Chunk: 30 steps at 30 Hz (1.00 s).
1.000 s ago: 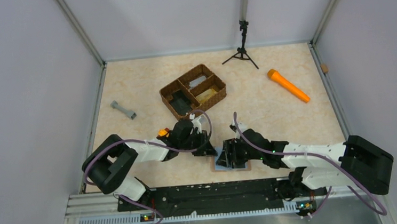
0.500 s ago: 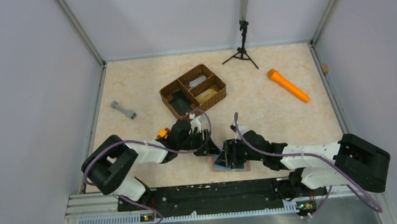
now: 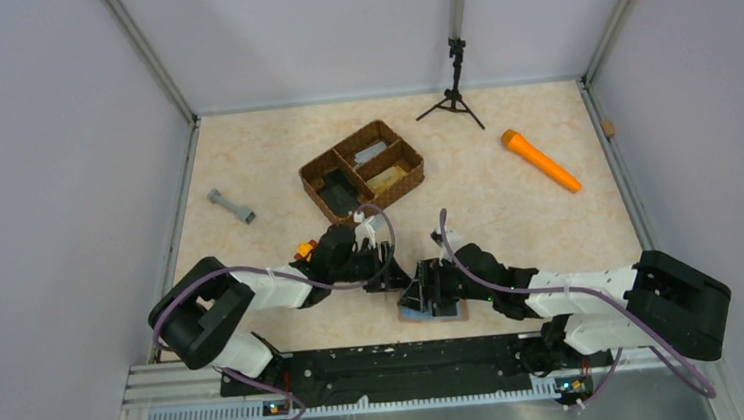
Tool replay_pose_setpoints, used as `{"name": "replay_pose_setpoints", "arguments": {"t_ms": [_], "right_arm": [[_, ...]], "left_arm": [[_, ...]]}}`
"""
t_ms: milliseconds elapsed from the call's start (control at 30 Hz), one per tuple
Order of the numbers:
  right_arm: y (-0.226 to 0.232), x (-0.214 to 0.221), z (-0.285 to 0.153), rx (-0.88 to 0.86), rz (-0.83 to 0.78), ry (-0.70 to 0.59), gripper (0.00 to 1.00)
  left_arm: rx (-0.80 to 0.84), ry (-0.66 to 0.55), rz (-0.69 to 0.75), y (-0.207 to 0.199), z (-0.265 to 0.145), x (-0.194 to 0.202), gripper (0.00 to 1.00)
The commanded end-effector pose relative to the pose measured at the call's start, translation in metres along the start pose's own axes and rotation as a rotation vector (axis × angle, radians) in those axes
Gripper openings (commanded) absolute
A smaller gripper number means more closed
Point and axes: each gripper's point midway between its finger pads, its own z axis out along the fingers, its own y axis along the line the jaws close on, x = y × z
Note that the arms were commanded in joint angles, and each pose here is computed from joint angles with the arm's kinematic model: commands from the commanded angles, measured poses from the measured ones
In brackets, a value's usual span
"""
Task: Take the credit cards out of the card holder
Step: Pick up the credit card at the corner of the board.
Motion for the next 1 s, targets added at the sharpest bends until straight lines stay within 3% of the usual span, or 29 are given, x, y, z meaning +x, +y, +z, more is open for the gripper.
{"name": "replay_pose_setpoints", "arguments": {"t_ms": [0, 200, 400, 567, 767, 967], "right_arm": [[0.020, -0.016, 0.003, -0.053, -0.021, -0.051, 0.79], [0.021, -0.023, -0.007, -0.028, -0.034, -0.071, 0.78], [0.007, -0.036, -0.037, 0.086, -0.060, -0.131, 0.81], [-0.019, -0.033, -0.066, 0.177, -0.041, -0.175, 0.83], [-0.051, -0.026, -0.089, 0.301, 0.017, -0.185, 0.83], [-0.066, -0.018, -0.094, 0.352, 0.061, -0.167, 0.89]], "left_arm": [[-0.013, -0.007, 0.042, -0.002, 0.000, -0.006, 0.44], [-0.133, 0.010, 0.049, 0.022, 0.005, -0.006, 0.38], [-0.157, 0.021, 0.048, 0.028, 0.011, -0.008, 0.20], [-0.152, 0.018, 0.049, 0.028, 0.013, -0.009, 0.19], [-0.138, 0.010, 0.049, 0.024, 0.012, -0.010, 0.00], [-0.005, -0.025, 0.058, -0.005, 0.005, -0.014, 0.00]]}}
